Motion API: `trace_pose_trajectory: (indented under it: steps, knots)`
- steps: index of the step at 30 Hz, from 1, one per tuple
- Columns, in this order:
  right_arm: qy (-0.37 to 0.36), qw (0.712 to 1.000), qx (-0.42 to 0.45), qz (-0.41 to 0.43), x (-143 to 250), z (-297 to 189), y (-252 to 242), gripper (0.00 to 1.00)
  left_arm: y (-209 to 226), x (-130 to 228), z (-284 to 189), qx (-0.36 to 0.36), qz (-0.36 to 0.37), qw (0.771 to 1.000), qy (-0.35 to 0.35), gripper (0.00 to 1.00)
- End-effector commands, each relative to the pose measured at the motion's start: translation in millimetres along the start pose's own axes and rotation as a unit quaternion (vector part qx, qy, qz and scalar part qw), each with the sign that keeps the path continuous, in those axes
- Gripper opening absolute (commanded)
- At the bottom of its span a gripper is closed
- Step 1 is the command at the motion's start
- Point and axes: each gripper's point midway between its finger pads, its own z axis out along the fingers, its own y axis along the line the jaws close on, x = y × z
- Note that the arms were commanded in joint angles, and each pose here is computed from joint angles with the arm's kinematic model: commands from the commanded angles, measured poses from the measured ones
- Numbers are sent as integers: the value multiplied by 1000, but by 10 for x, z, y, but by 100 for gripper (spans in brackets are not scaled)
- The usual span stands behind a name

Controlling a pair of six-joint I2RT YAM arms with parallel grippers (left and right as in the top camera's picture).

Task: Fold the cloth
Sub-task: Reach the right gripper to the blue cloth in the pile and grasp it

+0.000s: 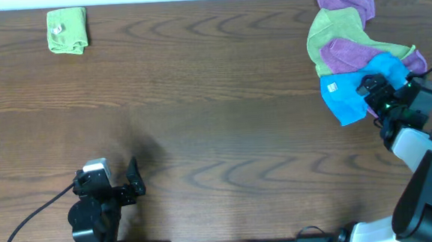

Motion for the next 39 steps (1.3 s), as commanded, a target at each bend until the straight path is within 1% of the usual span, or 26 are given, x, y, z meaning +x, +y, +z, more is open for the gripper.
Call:
trace_pose_trajectory:
  steps: [1,3,4,6,7,9,14,15,16,17,19,20,22,28,34,37,39]
  knots:
    - [-18,1000,-9,11,-142,7,21,71,1,77,26,2,7,1000,8,95]
    - [-21,1000,-11,10,-158,7,31,55,1,77,26,2,7,1000,8,95]
    - [-21,1000,-11,10,-157,7,30,49,1,77,26,2,7,1000,8,95]
    - [-19,1000,-10,10,-147,12,23,43,1,77,26,2,7,1000,8,96]
    - [-18,1000,-9,11,-137,20,14,44,1,77,26,2,7,1000,8,95]
    - [-12,1000,-5,13,-99,49,-17,54,1,77,26,2,7,1000,8,95]
    - [9,999,8,36,37,148,-130,57,1,77,26,2,7,1000,8,95]
    - [8,999,8,40,43,170,-141,57,1,77,26,2,7,1000,8,95]
    - [4,999,6,44,34,195,-143,55,1,77,26,2,7,1000,8,95]
    - [1,999,1,42,20,210,-132,50,1,77,26,2,7,1000,8,95]
    - [-9,999,-8,41,-27,220,-97,35,1,77,26,2,7,1000,8,95]
    - [-14,999,-11,43,-51,220,-82,19,1,77,26,2,7,1000,8,95]
    - [-22,998,-17,48,-97,218,-53,1,1,77,26,2,7,1000,8,95]
    - [-30,998,-44,44,-256,217,114,1,1,77,26,2,7,1000,8,95]
    - [-9,986,-166,16,-501,124,740,1,1,77,26,2,7,1000,8,95]
    - [4,972,-234,-11,-601,17,1148,1,1,77,26,2,7,1000,8,95]
    - [23,955,-294,-37,-618,-107,1515,1,1,77,26,2,7,1000,8,95]
